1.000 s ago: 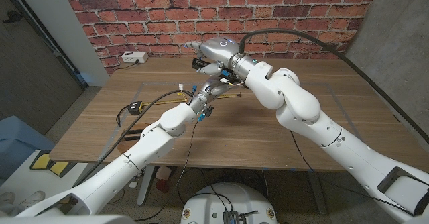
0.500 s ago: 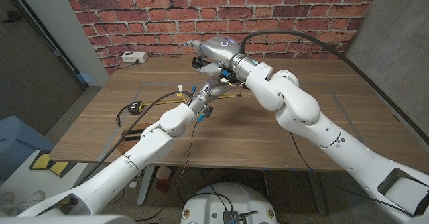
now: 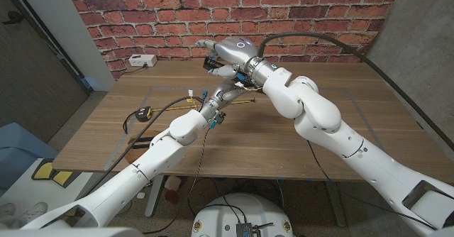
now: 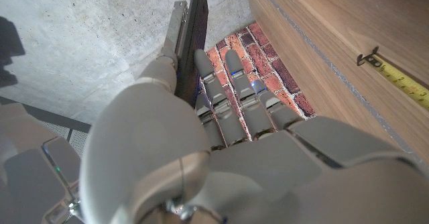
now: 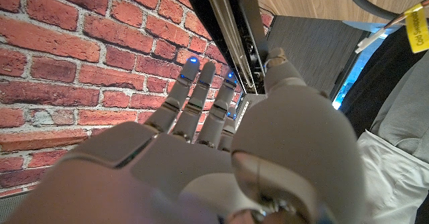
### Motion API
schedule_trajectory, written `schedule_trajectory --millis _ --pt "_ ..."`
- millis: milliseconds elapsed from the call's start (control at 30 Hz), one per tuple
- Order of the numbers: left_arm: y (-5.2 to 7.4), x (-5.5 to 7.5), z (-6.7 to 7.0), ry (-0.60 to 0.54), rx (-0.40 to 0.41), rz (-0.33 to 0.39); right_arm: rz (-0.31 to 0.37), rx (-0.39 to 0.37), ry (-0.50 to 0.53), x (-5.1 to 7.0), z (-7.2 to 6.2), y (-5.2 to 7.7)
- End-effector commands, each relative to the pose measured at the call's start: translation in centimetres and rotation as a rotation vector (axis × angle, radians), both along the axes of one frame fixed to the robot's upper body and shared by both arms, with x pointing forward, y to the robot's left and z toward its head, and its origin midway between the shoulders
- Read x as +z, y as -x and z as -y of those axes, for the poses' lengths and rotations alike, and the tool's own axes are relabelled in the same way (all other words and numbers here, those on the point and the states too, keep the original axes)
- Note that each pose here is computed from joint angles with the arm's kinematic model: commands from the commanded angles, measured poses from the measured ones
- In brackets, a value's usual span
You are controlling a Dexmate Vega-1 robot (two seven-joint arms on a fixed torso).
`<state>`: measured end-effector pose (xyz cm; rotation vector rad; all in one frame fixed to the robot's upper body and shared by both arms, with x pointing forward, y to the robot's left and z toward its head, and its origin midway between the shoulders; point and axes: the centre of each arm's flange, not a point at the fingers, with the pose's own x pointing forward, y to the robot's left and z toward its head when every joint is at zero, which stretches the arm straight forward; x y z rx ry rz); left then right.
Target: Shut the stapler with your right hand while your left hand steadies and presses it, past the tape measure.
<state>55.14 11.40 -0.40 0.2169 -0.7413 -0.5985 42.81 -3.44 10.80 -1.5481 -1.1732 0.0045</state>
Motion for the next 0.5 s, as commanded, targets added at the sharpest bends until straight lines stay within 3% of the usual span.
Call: schedule_trajectory --millis 33,500 --pt "-0.2 0.2 0.1 0.007 -0.003 -0.003 0.007 0.011 -0.041 0.4 1.5 0.4" --pt "-0.3 -0.1 0.3 0.020 -0.011 -0.016 -0.008 -0.011 -0.054 -0.1 3.0 0.0"
